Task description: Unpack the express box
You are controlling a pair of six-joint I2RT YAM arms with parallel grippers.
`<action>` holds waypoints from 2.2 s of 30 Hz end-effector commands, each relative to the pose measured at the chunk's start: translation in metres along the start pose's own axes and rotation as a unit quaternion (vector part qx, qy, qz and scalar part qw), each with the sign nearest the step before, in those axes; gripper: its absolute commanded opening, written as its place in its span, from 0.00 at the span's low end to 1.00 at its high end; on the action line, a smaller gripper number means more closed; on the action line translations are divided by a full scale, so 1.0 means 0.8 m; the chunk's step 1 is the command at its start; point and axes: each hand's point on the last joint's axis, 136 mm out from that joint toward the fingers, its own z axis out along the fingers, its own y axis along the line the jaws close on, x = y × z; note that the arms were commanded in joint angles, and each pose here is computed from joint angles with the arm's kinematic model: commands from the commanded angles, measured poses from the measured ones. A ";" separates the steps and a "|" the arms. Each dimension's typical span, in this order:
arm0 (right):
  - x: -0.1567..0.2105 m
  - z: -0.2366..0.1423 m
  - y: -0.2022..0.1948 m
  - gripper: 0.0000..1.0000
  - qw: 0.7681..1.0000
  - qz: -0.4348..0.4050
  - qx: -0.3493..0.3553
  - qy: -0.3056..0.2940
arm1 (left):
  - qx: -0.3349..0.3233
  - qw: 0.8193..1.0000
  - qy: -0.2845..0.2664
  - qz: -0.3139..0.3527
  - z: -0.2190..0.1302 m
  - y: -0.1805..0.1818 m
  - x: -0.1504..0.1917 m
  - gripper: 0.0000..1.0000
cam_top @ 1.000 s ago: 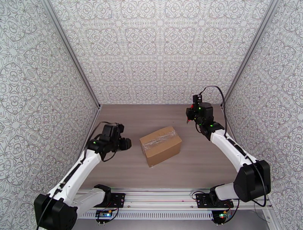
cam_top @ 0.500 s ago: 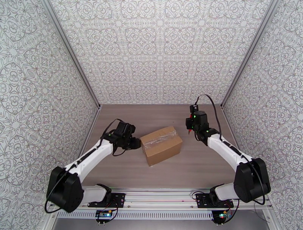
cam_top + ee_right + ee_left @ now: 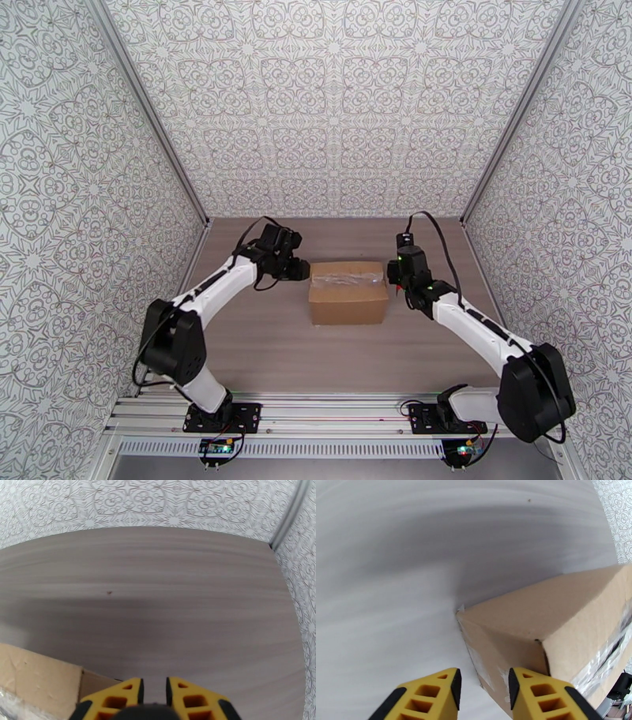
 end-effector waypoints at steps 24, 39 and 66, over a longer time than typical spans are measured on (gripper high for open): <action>-0.249 -0.088 0.153 0.00 0.896 -0.155 -0.310 -0.277 | 0.154 0.982 -0.112 -0.010 -0.091 -0.048 0.057 0.78; -0.196 0.028 0.174 0.00 0.918 -0.182 -0.288 -0.202 | 0.142 0.984 -0.046 0.098 -0.058 -0.084 0.134 0.65; -0.148 0.021 0.119 0.00 0.955 -0.168 -0.098 -0.222 | 0.095 0.982 -0.112 0.120 -0.057 -0.049 0.042 0.70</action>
